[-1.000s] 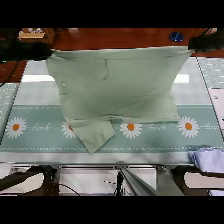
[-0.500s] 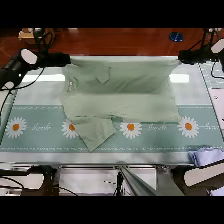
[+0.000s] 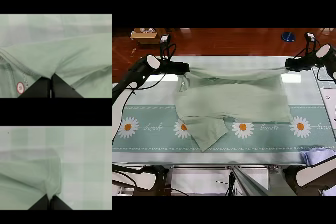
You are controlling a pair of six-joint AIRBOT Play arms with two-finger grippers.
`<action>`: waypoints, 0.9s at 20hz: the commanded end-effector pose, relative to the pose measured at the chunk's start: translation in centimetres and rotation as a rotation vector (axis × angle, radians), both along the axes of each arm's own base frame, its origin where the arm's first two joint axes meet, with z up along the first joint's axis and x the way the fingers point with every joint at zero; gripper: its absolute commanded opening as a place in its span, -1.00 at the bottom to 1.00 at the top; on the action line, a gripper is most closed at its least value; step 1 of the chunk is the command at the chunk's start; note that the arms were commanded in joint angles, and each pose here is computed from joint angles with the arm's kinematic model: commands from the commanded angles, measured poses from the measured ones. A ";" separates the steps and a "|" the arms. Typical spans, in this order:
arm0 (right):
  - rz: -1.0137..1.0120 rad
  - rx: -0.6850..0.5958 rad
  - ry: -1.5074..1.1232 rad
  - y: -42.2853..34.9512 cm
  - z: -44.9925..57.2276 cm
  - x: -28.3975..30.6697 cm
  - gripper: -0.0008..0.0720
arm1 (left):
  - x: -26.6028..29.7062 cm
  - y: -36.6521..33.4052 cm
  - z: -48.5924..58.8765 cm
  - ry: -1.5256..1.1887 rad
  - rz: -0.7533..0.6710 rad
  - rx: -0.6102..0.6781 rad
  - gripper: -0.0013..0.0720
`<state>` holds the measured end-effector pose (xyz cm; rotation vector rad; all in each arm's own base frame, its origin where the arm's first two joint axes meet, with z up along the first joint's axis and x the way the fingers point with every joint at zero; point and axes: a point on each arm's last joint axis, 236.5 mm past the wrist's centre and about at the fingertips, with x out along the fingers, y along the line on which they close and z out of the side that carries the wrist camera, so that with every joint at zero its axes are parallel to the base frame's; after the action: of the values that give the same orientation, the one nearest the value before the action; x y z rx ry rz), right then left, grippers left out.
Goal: Fold the shirts.
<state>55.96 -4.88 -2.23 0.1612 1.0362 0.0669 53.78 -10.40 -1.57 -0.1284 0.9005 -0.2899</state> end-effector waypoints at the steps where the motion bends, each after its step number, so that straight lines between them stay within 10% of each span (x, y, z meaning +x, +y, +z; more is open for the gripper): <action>1: 0.035 -0.028 0.098 -0.2 -1.1 -2.2 -0.88 | -3.5 0.5 -2.2 0.151 -0.093 0.059 -0.92; 18: 0.009 0.013 0.208 0.1 -6.2 -3.0 -0.87 | -4.4 1.1 -5.3 0.234 -0.100 0.066 -0.92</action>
<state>53.14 -4.87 -7.80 0.1679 1.2285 0.0669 49.44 -9.71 -6.78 -0.0452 1.1424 -0.3576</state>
